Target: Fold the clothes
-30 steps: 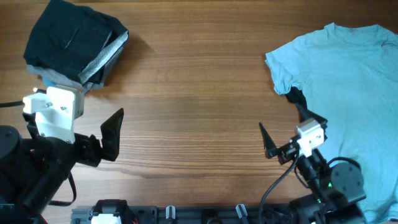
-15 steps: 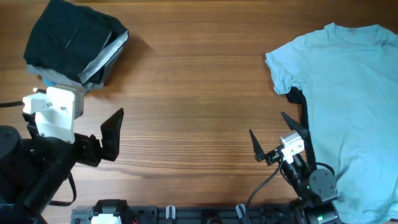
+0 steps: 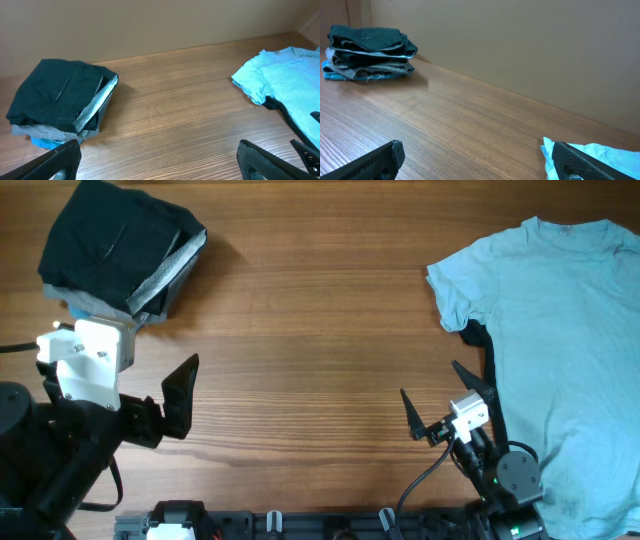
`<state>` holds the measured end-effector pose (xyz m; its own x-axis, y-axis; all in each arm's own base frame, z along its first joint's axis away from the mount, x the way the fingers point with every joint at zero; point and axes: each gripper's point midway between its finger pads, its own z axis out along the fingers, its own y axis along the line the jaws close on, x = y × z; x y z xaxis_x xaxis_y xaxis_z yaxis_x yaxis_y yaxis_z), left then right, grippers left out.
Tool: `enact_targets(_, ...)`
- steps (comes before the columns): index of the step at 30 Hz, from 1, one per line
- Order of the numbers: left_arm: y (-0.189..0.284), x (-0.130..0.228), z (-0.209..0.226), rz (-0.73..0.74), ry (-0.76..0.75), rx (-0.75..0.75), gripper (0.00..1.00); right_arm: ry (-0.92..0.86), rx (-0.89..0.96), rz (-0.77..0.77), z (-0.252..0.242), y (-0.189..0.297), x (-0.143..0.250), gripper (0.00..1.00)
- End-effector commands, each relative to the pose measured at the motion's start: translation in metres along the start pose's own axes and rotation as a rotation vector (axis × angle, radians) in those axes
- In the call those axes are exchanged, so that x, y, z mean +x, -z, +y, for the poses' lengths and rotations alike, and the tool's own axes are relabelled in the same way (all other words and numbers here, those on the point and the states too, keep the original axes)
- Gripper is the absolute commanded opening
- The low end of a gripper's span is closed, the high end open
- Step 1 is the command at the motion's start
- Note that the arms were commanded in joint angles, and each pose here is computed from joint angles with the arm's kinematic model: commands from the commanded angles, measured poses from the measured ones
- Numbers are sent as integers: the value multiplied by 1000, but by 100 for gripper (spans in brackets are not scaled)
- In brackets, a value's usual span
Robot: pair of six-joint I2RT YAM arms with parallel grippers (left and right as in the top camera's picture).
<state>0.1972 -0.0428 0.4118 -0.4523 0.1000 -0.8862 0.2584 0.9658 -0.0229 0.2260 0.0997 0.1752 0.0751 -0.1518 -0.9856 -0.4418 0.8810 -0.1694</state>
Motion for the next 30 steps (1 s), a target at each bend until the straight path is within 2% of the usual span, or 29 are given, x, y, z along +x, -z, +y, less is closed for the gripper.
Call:
enact_targets(1, 3, -1, -1, -11, 4, 0, 100, 15, -16, -19, 2, 1, -4, 100)
enact_targets(16, 7, -1, -2, -21, 2, -1, 100, 14, -16, -19, 2, 1, -4, 100)
enact_targets(23, 18, 11, 14, -41, 29, -96, 100, 15, -16, -19, 2, 1, -4, 100)
enact_targets(26, 7, 11, 24, -111, 21, -134, 100, 15, -16, -19, 2, 1, -4, 100)
enact_targets(30, -26, 16, 33, -296, -16, -147, 100, 14, -15, -19, 2, 1, -4, 100)
